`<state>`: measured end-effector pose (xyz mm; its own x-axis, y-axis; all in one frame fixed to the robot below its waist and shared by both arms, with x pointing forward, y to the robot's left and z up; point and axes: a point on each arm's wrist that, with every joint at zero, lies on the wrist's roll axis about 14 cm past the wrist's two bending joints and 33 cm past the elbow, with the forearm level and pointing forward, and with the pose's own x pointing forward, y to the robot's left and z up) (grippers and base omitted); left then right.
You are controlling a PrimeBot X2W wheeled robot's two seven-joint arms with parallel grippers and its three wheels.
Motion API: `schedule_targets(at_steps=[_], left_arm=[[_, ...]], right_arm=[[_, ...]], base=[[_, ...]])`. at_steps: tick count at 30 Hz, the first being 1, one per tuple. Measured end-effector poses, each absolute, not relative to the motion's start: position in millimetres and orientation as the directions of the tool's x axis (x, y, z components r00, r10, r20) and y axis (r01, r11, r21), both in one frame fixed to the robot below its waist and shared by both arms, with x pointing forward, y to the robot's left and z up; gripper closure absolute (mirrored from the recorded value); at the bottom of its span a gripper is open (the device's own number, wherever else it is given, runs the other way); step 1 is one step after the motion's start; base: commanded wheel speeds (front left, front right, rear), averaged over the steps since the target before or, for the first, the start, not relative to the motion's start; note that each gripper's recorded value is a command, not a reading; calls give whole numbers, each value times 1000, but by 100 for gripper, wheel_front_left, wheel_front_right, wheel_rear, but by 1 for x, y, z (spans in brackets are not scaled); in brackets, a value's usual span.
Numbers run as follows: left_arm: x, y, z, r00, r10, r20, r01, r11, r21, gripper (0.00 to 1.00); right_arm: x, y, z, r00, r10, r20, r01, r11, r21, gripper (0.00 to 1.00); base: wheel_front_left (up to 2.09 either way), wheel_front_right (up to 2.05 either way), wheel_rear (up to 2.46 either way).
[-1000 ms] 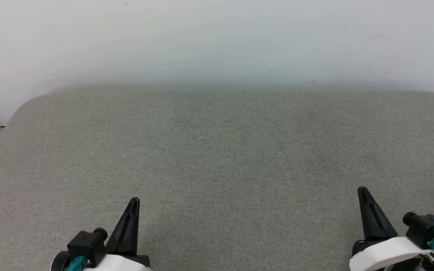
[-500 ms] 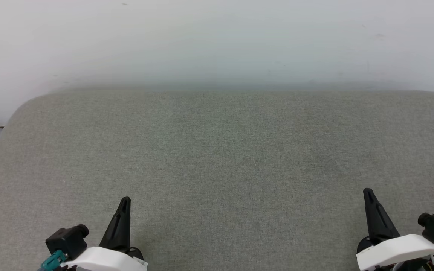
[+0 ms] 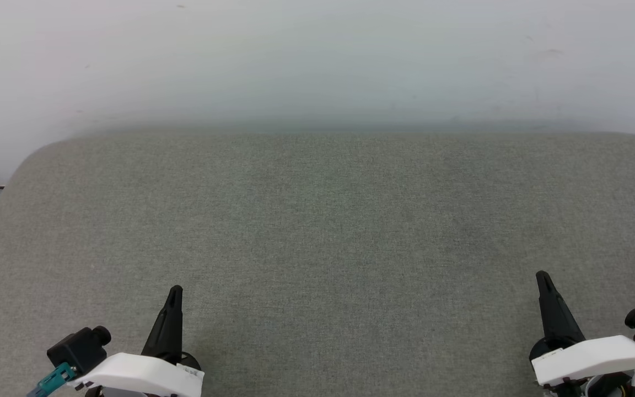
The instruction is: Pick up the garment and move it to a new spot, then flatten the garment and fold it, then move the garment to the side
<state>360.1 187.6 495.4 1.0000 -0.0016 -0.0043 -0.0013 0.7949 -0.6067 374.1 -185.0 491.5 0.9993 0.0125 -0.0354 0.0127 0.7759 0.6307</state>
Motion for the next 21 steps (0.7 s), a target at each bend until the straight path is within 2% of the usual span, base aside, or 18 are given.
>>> schedule_targets(at_steps=[21], left_arm=[[368, 195, 495, 999, 17, -31, -35, 604, -797, 100]], right_arm=[[378, -191, 492, 999, 0, -50, 40, 583, 811, 100]], base=[[0, 0, 0]])
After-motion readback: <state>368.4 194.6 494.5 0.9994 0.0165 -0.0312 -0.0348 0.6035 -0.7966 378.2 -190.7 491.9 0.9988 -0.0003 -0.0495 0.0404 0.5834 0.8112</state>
